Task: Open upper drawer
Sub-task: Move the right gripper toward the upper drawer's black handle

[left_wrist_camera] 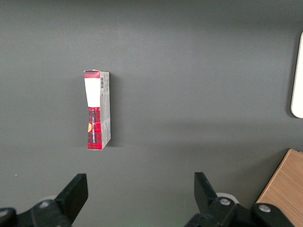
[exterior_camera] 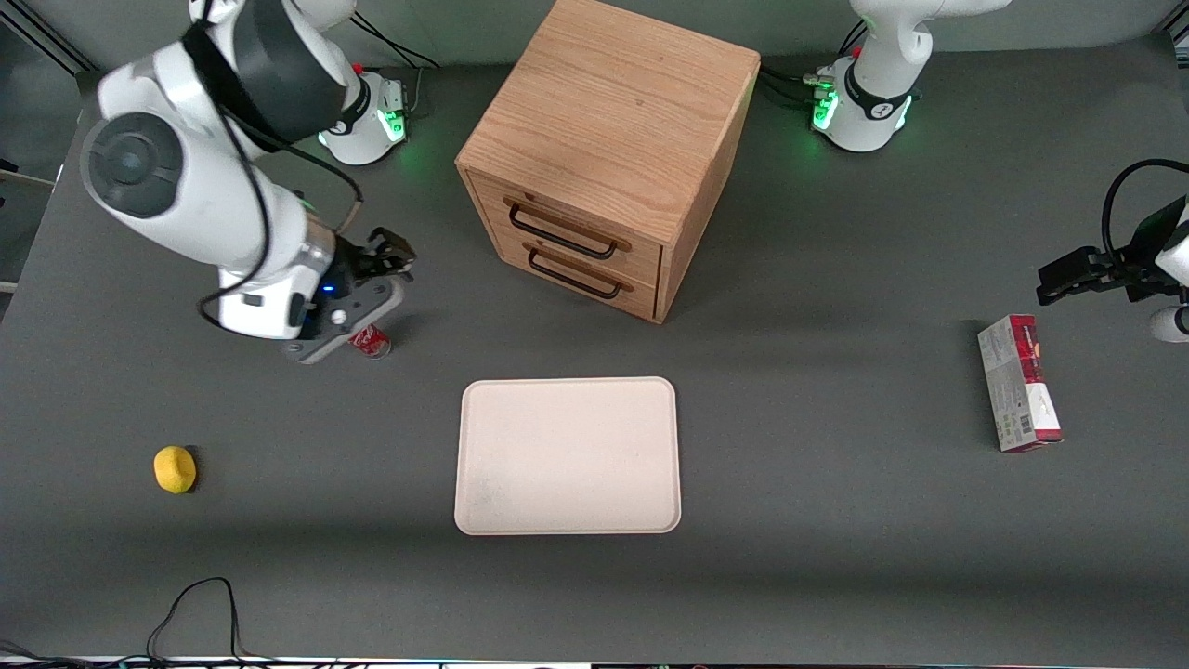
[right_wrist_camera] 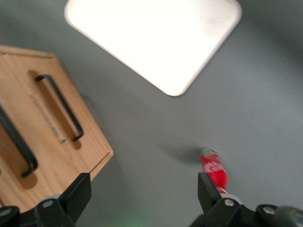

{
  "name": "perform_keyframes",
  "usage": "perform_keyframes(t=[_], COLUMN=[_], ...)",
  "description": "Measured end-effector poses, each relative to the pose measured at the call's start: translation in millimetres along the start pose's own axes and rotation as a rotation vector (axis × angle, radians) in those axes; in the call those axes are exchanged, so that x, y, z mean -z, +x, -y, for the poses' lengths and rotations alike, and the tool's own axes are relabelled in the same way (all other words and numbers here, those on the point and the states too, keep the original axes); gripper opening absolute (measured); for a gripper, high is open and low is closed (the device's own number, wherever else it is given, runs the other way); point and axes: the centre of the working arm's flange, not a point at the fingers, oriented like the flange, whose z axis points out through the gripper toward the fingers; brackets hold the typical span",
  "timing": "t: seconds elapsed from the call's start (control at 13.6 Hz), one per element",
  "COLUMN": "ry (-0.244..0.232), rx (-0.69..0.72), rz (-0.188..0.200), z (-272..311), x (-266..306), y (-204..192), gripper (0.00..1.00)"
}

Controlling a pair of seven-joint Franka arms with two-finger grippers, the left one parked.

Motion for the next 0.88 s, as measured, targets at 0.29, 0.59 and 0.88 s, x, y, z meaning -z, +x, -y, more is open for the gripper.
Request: perform_keyframes(t=[0.29,0.59,0.88], ry=[0.157,0.26,0.365], rx=[0.112,0.128,0.122], rz=[-0.001,-0.002,-0.007], z=[32,34,44], x=[-37,-59,-82], y=[39,59,73], gripper=[1.0,1.0,1.0])
